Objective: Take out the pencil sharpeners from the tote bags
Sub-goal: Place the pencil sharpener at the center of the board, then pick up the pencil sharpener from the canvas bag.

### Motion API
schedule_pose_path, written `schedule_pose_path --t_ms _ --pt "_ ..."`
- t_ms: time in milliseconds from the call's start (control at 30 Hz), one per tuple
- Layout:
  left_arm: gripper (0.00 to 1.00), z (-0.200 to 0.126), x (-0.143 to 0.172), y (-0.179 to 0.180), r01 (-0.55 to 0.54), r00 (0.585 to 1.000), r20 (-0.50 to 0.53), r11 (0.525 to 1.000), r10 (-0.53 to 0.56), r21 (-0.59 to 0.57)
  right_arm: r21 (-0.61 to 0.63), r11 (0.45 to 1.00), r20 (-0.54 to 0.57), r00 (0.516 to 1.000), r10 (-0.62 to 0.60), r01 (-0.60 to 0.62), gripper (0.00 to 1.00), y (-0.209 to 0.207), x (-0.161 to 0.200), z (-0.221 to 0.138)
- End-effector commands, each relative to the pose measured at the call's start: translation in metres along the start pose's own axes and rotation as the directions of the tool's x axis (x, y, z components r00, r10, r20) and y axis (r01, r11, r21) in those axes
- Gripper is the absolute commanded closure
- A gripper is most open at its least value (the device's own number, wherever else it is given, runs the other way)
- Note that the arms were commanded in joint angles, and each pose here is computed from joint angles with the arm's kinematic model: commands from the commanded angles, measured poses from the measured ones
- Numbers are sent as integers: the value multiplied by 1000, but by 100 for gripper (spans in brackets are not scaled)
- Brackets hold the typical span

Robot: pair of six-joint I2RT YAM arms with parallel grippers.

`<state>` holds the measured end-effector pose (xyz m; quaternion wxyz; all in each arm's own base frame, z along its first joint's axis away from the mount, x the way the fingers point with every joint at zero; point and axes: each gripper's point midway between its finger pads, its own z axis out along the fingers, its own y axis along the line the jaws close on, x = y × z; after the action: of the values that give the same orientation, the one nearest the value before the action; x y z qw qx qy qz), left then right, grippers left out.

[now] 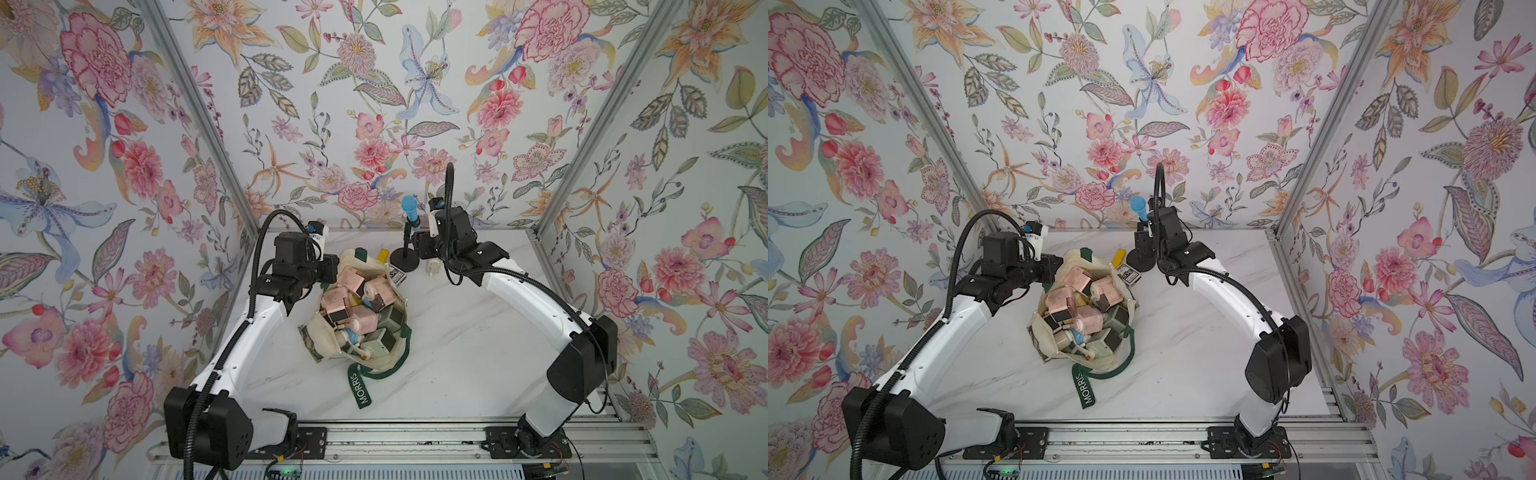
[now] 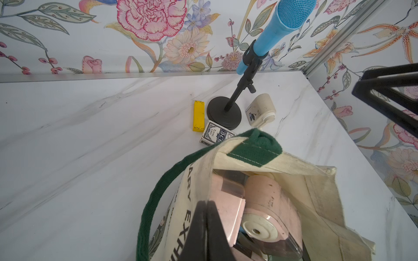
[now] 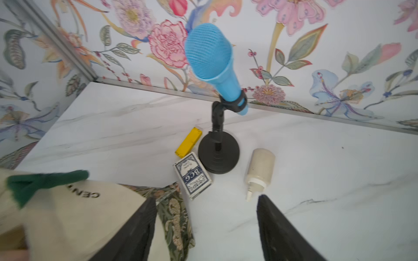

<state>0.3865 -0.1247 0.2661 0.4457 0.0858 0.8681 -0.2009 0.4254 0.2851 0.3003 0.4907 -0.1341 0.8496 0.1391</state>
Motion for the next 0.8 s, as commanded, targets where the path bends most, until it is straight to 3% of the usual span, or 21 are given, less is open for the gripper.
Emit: schedule_pose_path --t_ms 0,200,333,533,633,767 --pt "100 -9 1 3 9 1000 8 1000 -9 -20 -59 993 39 994 -101 103 31 48 12 -19" --pt "100 -9 1 4 10 1000 9 1000 -10 -21 -177 946 101 961 -257 272 33 136 31 -60" --pt "100 -10 0 3 9 1000 13 1000 -9 -20 -286 918 66 961 -269 276 33 165 49 -62" --pt "100 -11 0 1 4 1000 16 1000 -4 -7 -493 768 90 902 -422 408 30 198 73 -54" --pt "100 -12 -1 -1 -4 1000 20 1000 4 1 -589 682 114 880 -462 434 23 211 82 -51" --pt "100 -15 -2 -1 -5 1000 27 1000 5 -4 -582 695 76 879 -470 422 16 216 88 -29"
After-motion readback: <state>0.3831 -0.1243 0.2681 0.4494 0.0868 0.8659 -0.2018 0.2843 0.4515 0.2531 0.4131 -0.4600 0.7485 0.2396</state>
